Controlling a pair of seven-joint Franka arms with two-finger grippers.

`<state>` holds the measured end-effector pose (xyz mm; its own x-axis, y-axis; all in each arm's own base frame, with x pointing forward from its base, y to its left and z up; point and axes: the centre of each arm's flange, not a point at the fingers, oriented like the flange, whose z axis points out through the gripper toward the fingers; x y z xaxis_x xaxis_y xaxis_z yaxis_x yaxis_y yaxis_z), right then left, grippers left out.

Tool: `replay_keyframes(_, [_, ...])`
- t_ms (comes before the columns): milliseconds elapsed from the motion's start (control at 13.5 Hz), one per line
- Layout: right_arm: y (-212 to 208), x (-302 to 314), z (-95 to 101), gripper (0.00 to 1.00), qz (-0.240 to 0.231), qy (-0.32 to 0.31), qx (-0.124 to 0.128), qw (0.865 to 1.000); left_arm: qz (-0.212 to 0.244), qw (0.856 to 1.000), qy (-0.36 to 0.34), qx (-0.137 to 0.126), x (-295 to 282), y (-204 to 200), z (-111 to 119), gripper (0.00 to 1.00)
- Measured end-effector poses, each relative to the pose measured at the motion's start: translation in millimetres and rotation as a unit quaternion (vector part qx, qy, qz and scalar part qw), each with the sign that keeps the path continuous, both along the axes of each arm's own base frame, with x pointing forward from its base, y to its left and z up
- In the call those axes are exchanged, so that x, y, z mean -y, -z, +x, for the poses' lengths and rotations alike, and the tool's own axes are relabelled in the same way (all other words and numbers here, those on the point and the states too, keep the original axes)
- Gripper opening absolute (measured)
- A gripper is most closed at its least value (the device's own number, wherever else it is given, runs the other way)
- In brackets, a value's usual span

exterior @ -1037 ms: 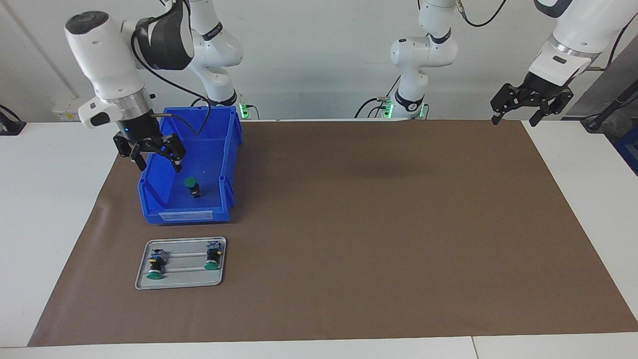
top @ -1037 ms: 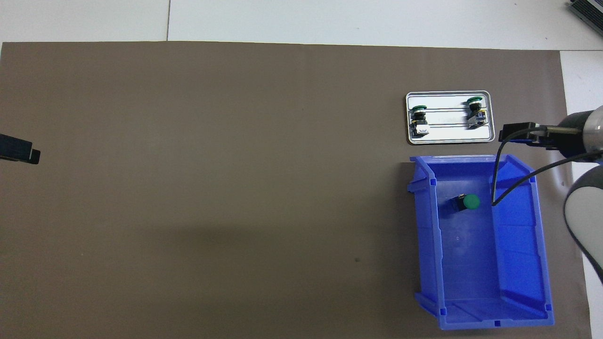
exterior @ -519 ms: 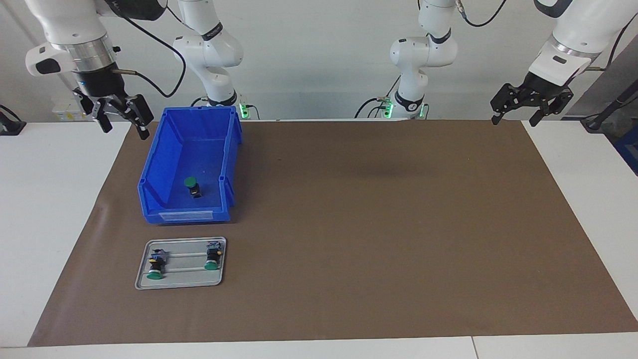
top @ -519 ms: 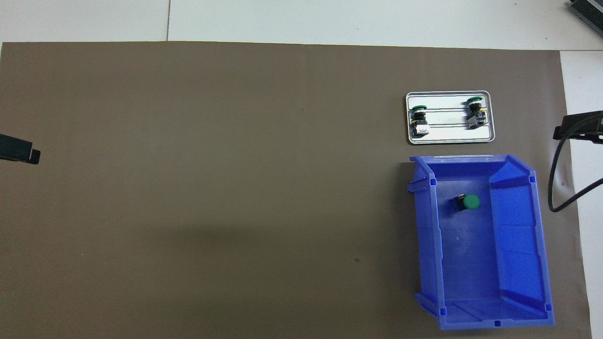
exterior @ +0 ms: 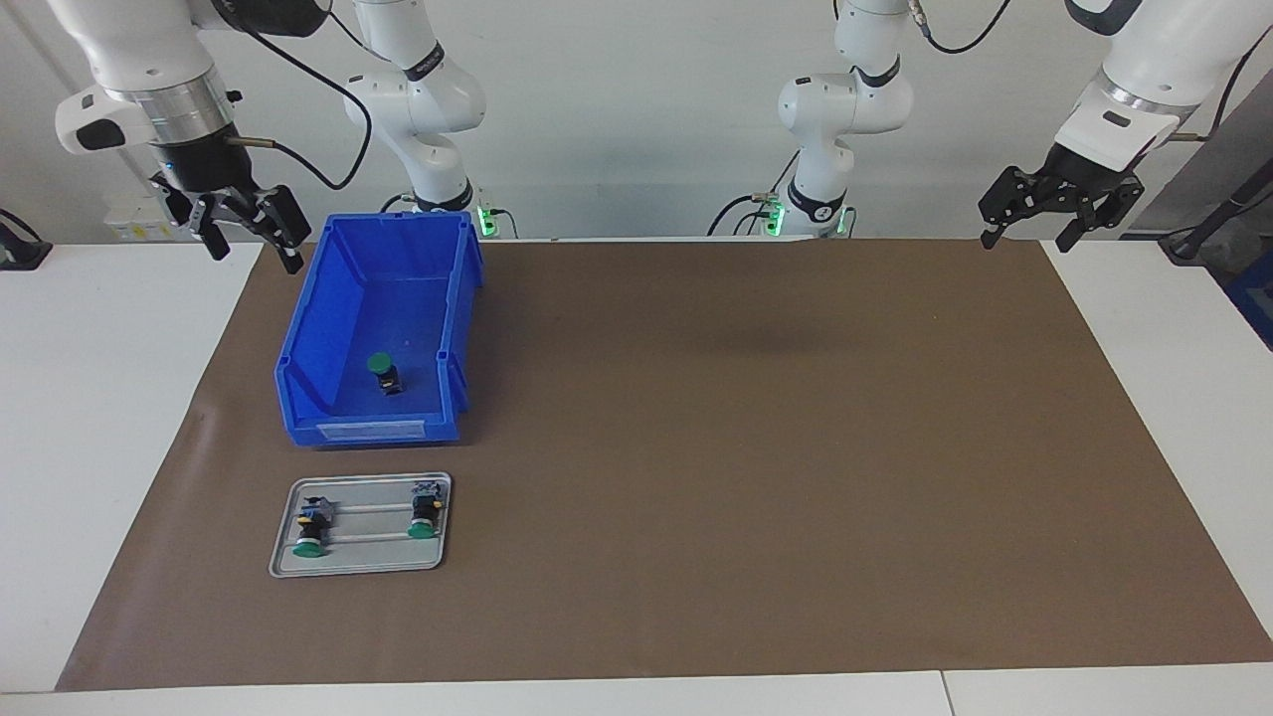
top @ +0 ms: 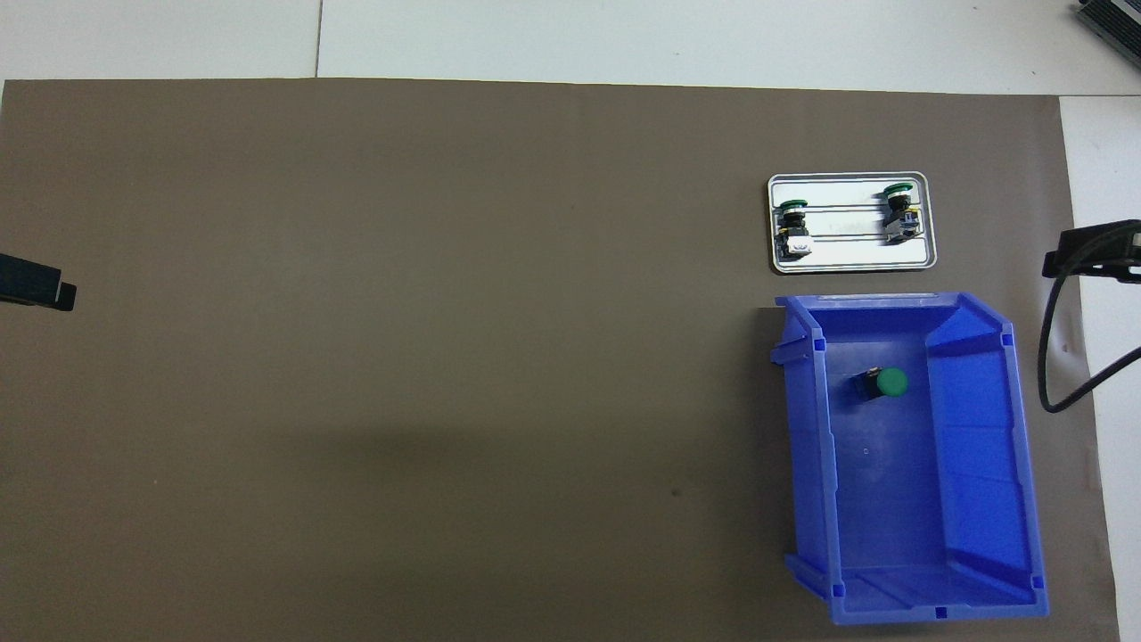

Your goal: Place and press button with both arms

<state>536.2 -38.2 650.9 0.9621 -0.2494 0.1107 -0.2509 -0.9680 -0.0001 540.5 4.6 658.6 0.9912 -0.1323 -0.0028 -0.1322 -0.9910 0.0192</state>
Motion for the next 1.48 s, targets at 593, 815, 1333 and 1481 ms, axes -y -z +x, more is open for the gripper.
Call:
replay_keyframes(593, [-2.0, -20.5, -10.5, 1.00, 0.014, -0.018, -0.047, 0.999, 0.000, 1.000, 0.000, 0.000, 0.0, 0.0, 0.0, 1.00])
replay_keyframes(815, [0.4, -18.1, -9.3, 1.00, 0.014, -0.016, -0.049, 0.999, 0.000, 1.000, 0.000, 0.000, 0.0, 0.0, 0.0, 1.00])
replay_keyframes(1333, [1.5, -16.3, -9.0, 1.00, 0.010, -0.016, -0.051, 0.999, 0.000, 1.000, 0.000, 0.000, 0.0, 0.0, 0.0, 1.00])
replay_keyframes(1481, [1.6, -16.3, -9.1, 1.00, 0.010, -0.016, -0.051, 0.999, 0.000, 1.000, 0.000, 0.000, 0.0, 0.0, 0.0, 1.00])
